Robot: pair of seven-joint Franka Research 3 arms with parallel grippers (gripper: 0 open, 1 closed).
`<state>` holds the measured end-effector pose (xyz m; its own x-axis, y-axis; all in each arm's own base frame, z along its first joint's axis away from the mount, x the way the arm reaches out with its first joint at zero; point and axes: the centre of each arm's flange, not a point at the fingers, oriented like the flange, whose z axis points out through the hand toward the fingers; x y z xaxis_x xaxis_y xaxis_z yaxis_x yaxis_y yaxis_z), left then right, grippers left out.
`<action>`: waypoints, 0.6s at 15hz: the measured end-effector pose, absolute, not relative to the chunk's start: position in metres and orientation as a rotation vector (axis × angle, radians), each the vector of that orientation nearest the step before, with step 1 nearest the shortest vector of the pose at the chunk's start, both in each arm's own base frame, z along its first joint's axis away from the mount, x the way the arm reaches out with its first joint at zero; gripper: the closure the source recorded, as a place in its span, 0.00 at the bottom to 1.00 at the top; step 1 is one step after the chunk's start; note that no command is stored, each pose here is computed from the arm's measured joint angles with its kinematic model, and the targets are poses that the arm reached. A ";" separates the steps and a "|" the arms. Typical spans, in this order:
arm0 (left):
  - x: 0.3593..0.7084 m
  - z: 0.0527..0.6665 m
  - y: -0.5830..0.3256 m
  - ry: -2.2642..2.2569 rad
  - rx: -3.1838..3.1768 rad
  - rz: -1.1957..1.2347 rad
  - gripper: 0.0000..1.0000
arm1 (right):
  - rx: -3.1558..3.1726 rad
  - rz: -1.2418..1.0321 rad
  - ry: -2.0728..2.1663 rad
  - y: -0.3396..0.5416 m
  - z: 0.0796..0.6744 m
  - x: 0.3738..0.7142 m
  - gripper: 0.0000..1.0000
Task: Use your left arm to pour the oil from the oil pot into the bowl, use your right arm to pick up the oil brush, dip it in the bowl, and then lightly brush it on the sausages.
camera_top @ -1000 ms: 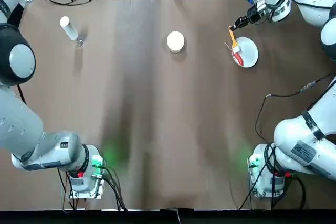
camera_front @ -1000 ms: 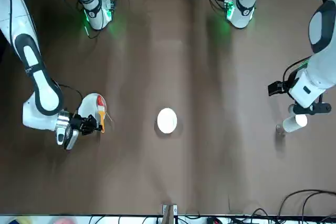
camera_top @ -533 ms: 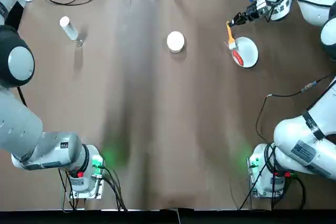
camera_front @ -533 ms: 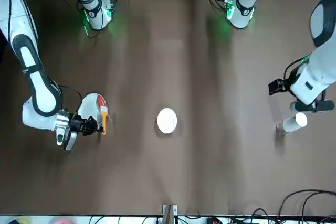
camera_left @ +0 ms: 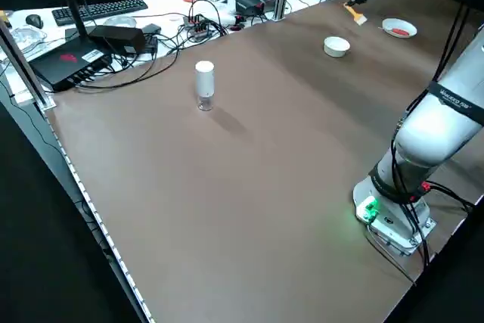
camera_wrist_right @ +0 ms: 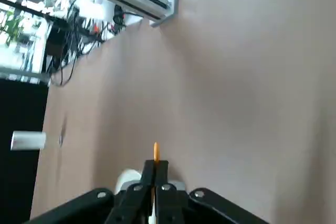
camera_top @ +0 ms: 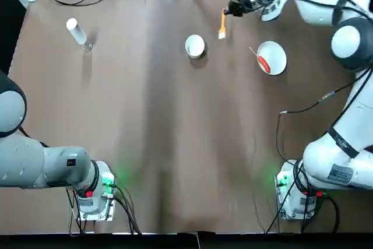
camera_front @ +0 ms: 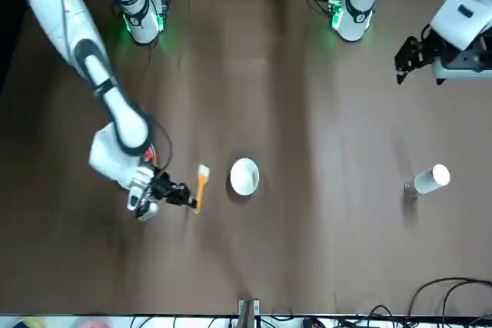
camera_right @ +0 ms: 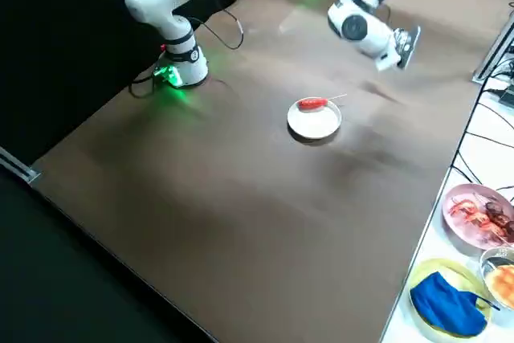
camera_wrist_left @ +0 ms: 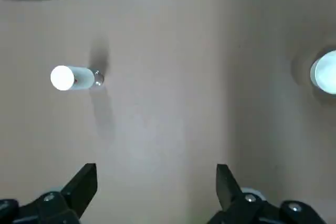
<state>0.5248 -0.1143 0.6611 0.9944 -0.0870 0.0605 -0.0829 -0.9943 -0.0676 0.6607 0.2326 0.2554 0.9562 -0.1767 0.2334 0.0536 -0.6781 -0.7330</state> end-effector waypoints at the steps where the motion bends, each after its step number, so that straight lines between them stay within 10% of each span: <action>1: 0.529 0.650 -0.113 0.129 -3.073 -0.064 0.00 | -2.294 -0.387 0.131 0.253 0.259 0.656 0.96; 9: 0.551 0.612 -0.101 0.056 -3.080 0.047 0.00 | -2.286 -0.505 0.455 0.319 0.238 0.629 0.96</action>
